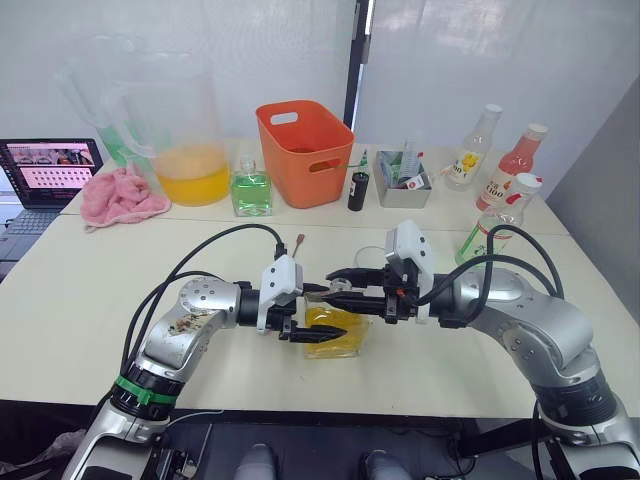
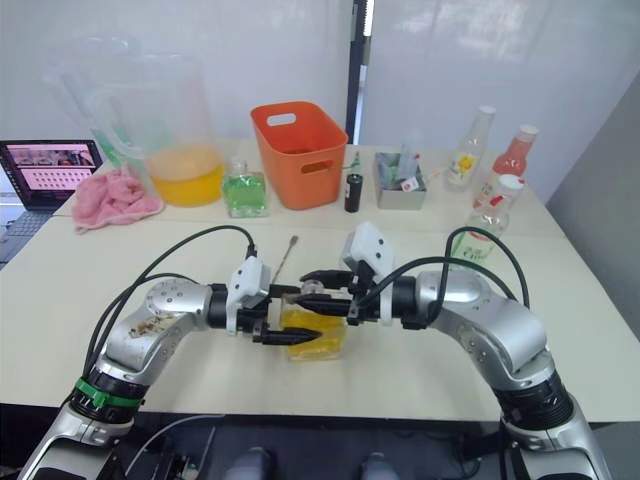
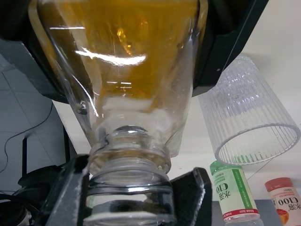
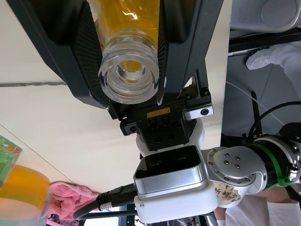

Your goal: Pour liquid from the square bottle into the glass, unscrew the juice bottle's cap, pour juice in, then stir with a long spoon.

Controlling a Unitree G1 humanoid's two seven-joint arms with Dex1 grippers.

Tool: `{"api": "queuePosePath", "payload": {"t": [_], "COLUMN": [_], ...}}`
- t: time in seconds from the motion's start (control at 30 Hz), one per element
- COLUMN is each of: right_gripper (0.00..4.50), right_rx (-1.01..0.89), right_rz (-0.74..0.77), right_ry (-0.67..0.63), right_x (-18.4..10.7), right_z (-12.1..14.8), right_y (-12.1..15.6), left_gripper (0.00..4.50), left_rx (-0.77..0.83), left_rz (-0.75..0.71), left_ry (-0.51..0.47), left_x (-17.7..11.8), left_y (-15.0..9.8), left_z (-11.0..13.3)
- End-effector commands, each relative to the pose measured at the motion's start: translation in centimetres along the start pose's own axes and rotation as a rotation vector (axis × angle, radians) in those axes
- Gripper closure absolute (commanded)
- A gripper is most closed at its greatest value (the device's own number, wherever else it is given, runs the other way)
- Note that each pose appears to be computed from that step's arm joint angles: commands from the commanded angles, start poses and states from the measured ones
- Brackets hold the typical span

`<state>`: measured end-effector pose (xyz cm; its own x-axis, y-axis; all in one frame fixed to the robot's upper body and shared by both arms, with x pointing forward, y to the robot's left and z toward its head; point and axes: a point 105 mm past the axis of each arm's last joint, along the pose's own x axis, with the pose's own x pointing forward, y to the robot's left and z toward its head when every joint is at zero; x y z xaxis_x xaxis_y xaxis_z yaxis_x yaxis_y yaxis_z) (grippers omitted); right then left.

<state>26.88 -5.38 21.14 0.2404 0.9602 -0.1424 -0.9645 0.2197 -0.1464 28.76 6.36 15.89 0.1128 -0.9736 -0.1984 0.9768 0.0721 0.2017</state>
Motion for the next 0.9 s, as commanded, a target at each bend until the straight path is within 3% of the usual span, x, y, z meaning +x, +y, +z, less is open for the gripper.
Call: {"api": "queuePosePath", "payload": {"t": [0.03,0.4,0.6,0.8,0.9], "right_gripper": [3.43,3.43,3.43,3.43,3.43], "right_rx": [-0.049,-0.095,-0.120,-0.122,-0.109], "right_rz": [0.007,0.033,0.025,-0.124,-0.295], "right_ry": [-0.024,-0.215,-0.253,-0.227,-0.187], "right_x": [-0.2,-1.0,-1.9,-5.6,-9.2], "right_z": [0.8,5.1,6.8,7.0,5.6], "right_y": [0.3,0.5,0.4,-2.0,-4.3], "left_gripper": [1.70,1.70,1.70,1.70,1.70], "left_rx": [0.026,0.010,0.006,0.007,-0.019], "left_rz": [-0.044,-0.050,-0.053,-0.053,-0.040], "left_ry": [-0.010,0.000,0.001,-0.002,-0.036], "left_x": [0.6,0.9,1.0,1.1,1.1], "left_y": [-0.7,-1.1,-1.1,-1.0,-0.8], "left_z": [0.5,-0.1,-0.2,-0.2,0.1]}}
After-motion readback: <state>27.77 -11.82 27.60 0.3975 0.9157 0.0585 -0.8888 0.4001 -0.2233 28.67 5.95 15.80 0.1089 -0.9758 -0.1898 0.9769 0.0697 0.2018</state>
